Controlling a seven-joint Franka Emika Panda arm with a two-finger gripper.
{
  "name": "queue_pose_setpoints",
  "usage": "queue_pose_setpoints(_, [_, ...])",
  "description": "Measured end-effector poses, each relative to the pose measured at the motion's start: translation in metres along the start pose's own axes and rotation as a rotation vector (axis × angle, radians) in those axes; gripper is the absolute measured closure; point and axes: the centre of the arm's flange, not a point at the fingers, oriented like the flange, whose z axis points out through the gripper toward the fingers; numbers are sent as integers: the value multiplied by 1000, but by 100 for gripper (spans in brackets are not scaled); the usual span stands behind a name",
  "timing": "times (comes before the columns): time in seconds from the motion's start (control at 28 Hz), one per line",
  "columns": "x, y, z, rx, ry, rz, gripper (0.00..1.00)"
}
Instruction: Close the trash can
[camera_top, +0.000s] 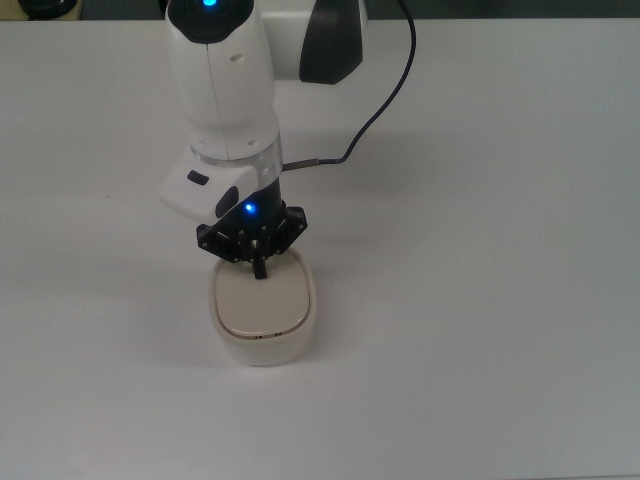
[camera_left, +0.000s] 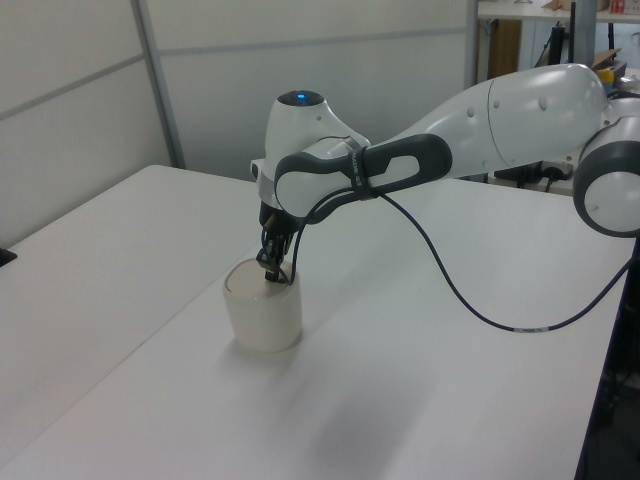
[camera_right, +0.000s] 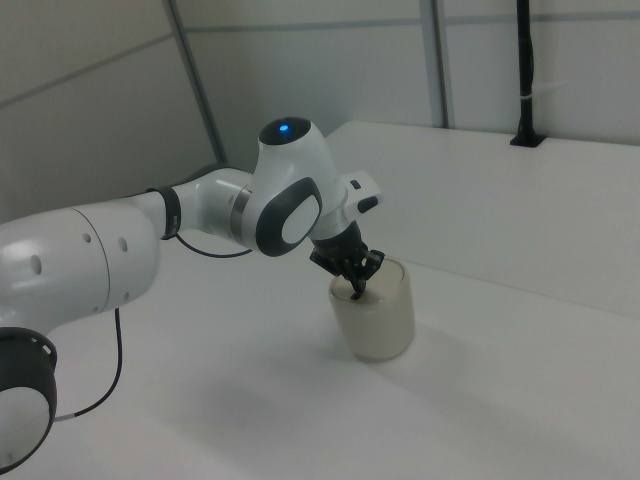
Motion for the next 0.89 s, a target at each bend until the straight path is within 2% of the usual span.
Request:
queue_pose_setpoints(0.11, [-2, 3, -3, 4, -27, 4, 99])
queue_pose_setpoints(0.25, [-11, 14, -24, 21, -115, 22, 99])
queue_pose_setpoints(0.46, [-36, 9, -91, 62, -257, 25, 99])
queue_pose_setpoints(0.71, [-67, -2, -162, 91, -348, 19, 98])
queue_pose_setpoints(0.82, [-77, -4, -181, 94, -373, 29, 94])
queue_pose_setpoints(0.89, [-81, -3, -190, 78, -377, 58, 93])
